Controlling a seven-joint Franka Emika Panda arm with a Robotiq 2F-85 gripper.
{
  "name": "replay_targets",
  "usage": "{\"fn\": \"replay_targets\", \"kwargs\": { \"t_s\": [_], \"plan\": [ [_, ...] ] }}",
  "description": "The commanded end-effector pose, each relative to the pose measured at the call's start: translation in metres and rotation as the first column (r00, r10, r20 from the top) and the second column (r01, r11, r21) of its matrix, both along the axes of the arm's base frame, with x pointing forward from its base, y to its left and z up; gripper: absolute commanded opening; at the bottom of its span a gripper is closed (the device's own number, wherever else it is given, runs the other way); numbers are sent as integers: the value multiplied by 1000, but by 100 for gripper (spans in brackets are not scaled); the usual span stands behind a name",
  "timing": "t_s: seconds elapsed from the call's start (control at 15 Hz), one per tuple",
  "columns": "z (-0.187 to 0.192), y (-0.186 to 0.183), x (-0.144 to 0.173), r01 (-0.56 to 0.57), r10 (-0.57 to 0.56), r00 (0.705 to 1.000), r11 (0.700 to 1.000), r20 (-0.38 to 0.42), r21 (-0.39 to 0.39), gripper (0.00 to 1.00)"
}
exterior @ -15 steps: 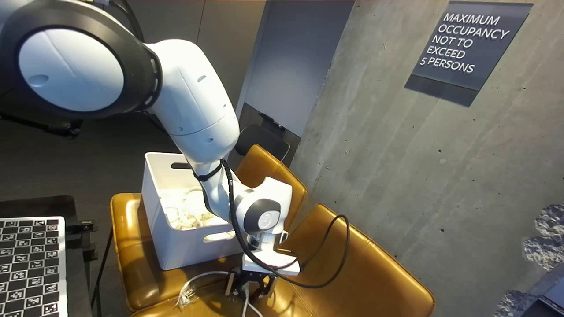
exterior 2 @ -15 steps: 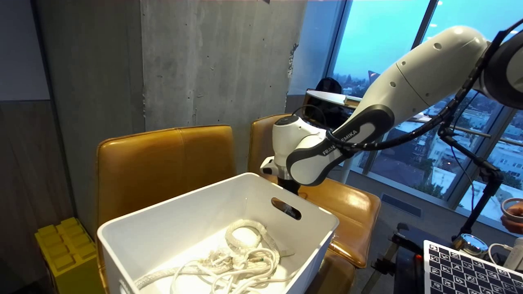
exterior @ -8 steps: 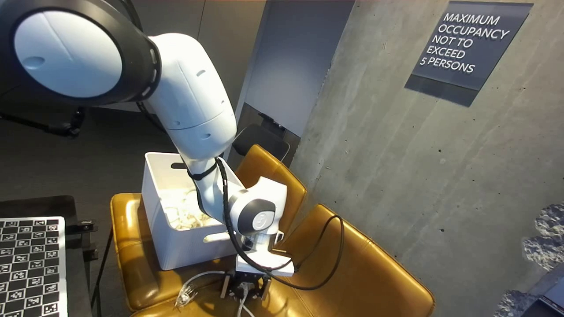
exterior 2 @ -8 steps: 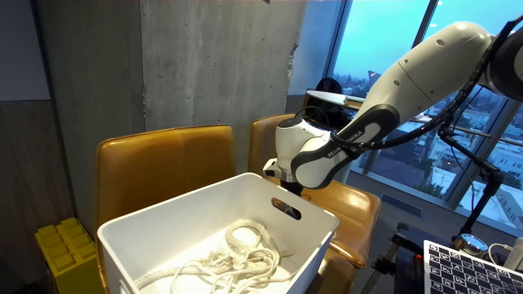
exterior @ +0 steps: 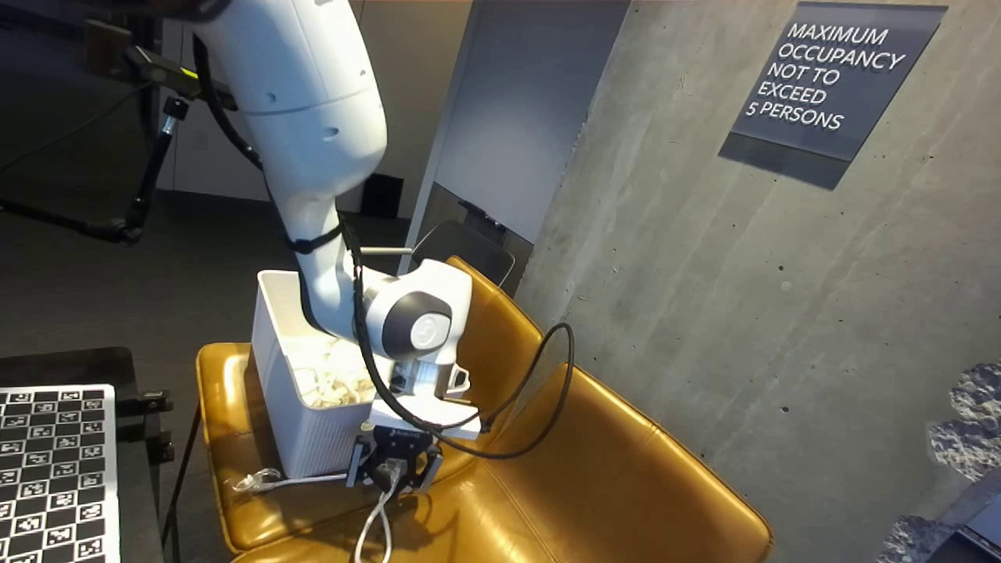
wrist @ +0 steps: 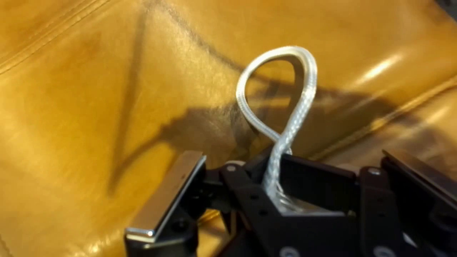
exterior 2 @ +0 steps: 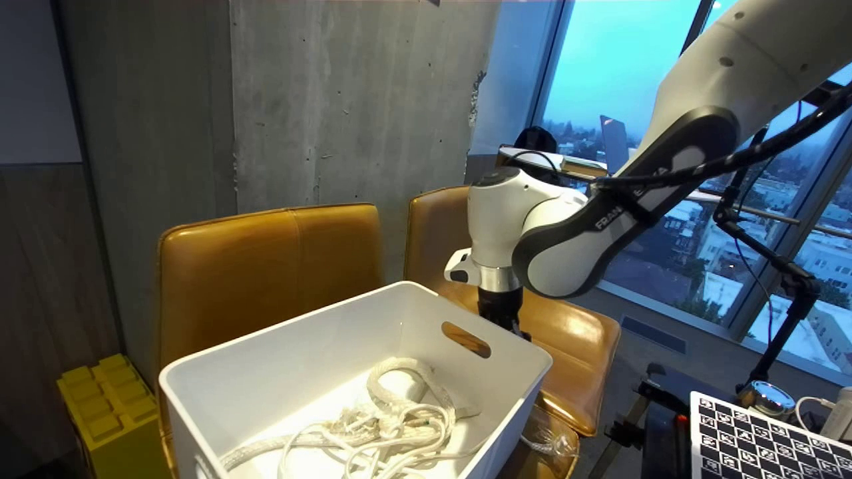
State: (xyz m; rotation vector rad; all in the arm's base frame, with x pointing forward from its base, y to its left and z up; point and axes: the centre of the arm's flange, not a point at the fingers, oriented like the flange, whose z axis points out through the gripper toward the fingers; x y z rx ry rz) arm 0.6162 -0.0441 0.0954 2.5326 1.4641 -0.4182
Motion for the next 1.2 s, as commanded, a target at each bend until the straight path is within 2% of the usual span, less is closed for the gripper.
{"fn": "replay_targets", "kwargs": {
  "t_s": [0.0, 0.33, 0.73, 0.93, 1.13],
  "plan": [
    [88, 18, -27, -9, 12, 995, 1000, 97, -23, 0],
    [203, 54, -28, -46, 47, 970, 999, 239, -7, 0],
    [325, 152, -46, -150, 131, 910, 989, 394, 17, 0],
    [340, 187, -50, -193, 167, 882, 981, 441, 14, 0],
    [325, 194, -52, -201, 176, 876, 980, 448, 7, 0]
  ]
}}
